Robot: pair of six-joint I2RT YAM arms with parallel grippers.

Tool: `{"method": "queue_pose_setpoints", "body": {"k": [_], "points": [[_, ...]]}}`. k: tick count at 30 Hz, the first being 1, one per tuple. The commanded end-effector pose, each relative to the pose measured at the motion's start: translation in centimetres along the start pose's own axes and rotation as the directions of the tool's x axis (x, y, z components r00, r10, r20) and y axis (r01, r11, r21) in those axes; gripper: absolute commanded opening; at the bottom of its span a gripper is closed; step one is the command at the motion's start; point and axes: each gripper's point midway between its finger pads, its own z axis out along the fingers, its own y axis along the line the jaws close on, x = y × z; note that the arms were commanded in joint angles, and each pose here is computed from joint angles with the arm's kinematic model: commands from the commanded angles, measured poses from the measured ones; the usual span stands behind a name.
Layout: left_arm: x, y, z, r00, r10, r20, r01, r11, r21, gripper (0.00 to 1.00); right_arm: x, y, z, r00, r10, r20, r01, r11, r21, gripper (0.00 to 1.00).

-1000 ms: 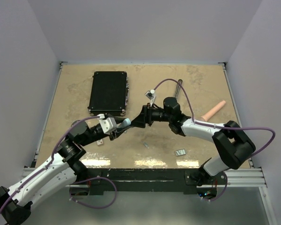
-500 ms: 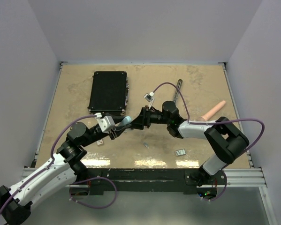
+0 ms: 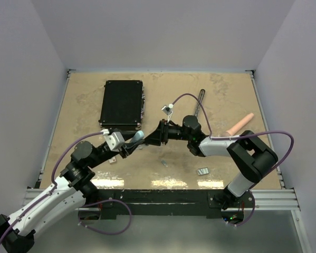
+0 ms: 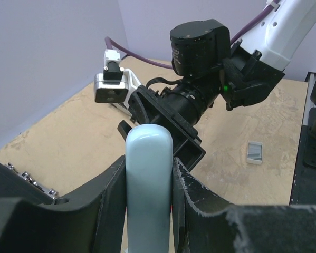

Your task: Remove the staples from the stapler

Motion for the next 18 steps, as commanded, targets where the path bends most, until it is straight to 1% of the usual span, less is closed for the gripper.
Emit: {"method": "queue_pose_setpoints", "body": {"k": [1,2,4,9,10,14,16,18], "points": [[-7.7,1.6,-0.6,0.965,0.106,0.240,-0.085,0.992,-0.093,0.00,3.1,-2.1,-0.5,0.995,0.060,-0.076,-0.057,0.997,0.048,0.66],[-7.9,1.6,-0.7,0.964,0.109,0.243,-0.088,0.992,-0.094,0.00,3.0,-2.2,-0.5,0.996,0.065,-0.066,-0.061,0.997,0.054,0.67],[-7.8,1.6,-0.7,0.965,0.109,0.240,-0.089,0.992,-0.091,0.00,3.1,-2.3,-0.6,0.996,0.070,-0.061,-0.067,0.996,0.055,0.65],[-8.1,1.5,-1.0,0.963,0.111,0.247,-0.091,0.992,-0.092,0.00,3.2,-2.4,-0.5,0.994,0.091,-0.060,-0.088,0.995,0.049,0.51],[-8.3,1.5,-1.1,0.961,0.112,0.254,-0.091,0.991,-0.093,0.00,3.2,-2.6,-0.5,0.994,0.096,-0.059,-0.093,0.994,0.054,0.50],[-8.8,1.5,-1.1,0.953,0.100,0.286,-0.075,0.992,-0.097,0.00,3.6,-2.6,-0.4,0.990,0.125,-0.061,-0.123,0.992,0.025,0.49],[-9.1,1.3,-1.0,0.945,0.109,0.308,-0.087,0.993,-0.085,0.00,4.3,-2.9,-0.4,0.983,0.168,-0.072,-0.167,0.986,0.021,0.49],[-9.2,1.4,-0.8,0.943,0.109,0.316,-0.084,0.992,-0.091,0.00,4.2,-3.0,-0.3,0.984,0.169,-0.065,-0.168,0.986,0.012,0.49]]}}
